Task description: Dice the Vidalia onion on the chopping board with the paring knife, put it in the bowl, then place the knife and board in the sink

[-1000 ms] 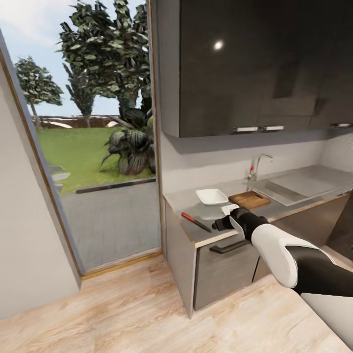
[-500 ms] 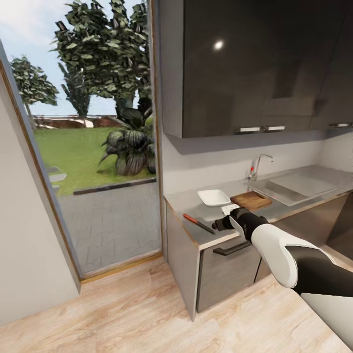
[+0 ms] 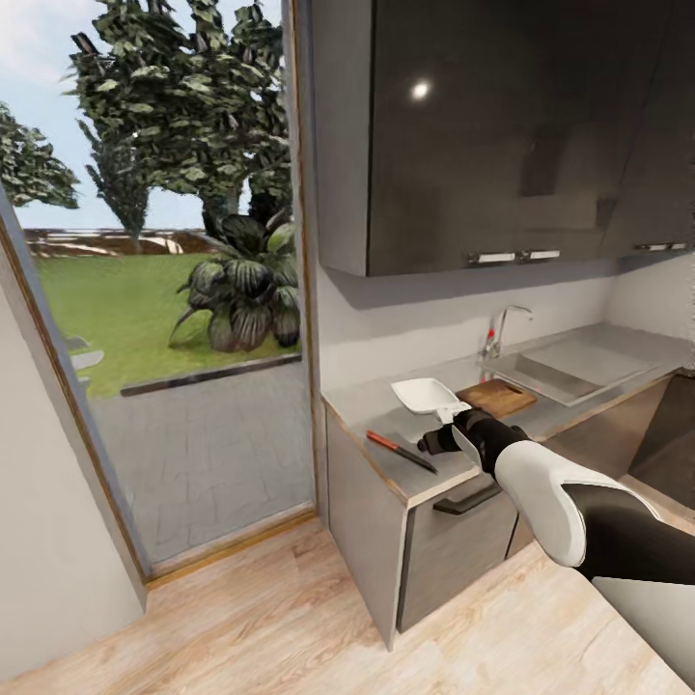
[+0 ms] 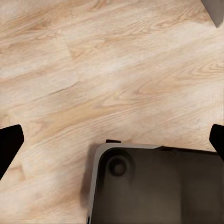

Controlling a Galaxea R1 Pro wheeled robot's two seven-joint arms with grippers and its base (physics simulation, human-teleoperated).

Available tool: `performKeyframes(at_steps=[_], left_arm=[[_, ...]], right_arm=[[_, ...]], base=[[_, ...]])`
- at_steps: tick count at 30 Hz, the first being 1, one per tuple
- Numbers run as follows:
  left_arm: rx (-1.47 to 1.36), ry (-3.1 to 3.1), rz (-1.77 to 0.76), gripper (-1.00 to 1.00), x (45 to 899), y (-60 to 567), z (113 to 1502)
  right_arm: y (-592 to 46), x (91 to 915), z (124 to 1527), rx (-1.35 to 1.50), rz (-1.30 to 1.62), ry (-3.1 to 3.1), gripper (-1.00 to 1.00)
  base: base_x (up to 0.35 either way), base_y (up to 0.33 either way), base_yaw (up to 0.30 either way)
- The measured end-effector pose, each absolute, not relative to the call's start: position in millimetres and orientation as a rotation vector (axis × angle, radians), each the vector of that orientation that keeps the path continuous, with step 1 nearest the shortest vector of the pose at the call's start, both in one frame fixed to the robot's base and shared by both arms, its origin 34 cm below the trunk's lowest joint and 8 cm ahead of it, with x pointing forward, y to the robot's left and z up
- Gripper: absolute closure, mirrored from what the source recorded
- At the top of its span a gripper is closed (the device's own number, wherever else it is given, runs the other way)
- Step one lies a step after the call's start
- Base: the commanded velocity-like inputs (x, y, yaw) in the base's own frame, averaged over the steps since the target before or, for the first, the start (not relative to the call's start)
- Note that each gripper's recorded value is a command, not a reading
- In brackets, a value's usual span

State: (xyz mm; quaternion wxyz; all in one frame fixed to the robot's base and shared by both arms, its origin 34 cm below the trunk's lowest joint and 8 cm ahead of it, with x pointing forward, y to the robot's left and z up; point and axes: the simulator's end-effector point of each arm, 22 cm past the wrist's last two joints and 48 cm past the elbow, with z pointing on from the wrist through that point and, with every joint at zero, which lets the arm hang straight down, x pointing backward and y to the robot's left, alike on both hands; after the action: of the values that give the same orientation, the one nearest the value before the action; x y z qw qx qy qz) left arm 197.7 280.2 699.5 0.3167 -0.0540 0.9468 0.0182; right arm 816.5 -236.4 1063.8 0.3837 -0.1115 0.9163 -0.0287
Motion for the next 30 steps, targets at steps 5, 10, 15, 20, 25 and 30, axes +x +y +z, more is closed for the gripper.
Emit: performKeyframes(at_steps=[5,10,15,20,25,30], left_arm=[[-0.142,2.49,0.048,-1.0,198.6,280.4,699.8],[-0.142,2.486,0.048,-1.0,199.7,280.3,700.1],[-0.142,2.483,0.047,-1.0,200.8,280.4,700.4],[-0.141,2.479,0.048,-1.0,202.0,280.8,700.8],[-0.141,2.474,0.048,-1.0,203.2,281.0,701.2],[-0.14,2.47,0.046,-1.0,204.7,280.6,701.7]], right_arm=[[-236.4,816.2,1065.8,-0.284,-0.073,2.333,-1.0],[-236.4,816.1,1068.4,-0.284,-0.074,2.329,-1.0],[-236.4,815.8,1070.8,-0.283,-0.074,2.326,-1.0],[-236.2,815.5,1073.5,-0.284,-0.073,2.322,-1.0],[-236.3,815.1,1076.5,-0.283,-0.075,2.318,-1.0],[-236.2,814.8,1079.9,-0.283,-0.075,2.313,-1.0]], base=[[0.177,0.26,-0.146],[0.177,0.26,-0.147],[0.177,0.26,-0.148],[0.177,0.26,-0.148],[0.177,0.26,-0.15],[0.177,0.26,-0.151]])
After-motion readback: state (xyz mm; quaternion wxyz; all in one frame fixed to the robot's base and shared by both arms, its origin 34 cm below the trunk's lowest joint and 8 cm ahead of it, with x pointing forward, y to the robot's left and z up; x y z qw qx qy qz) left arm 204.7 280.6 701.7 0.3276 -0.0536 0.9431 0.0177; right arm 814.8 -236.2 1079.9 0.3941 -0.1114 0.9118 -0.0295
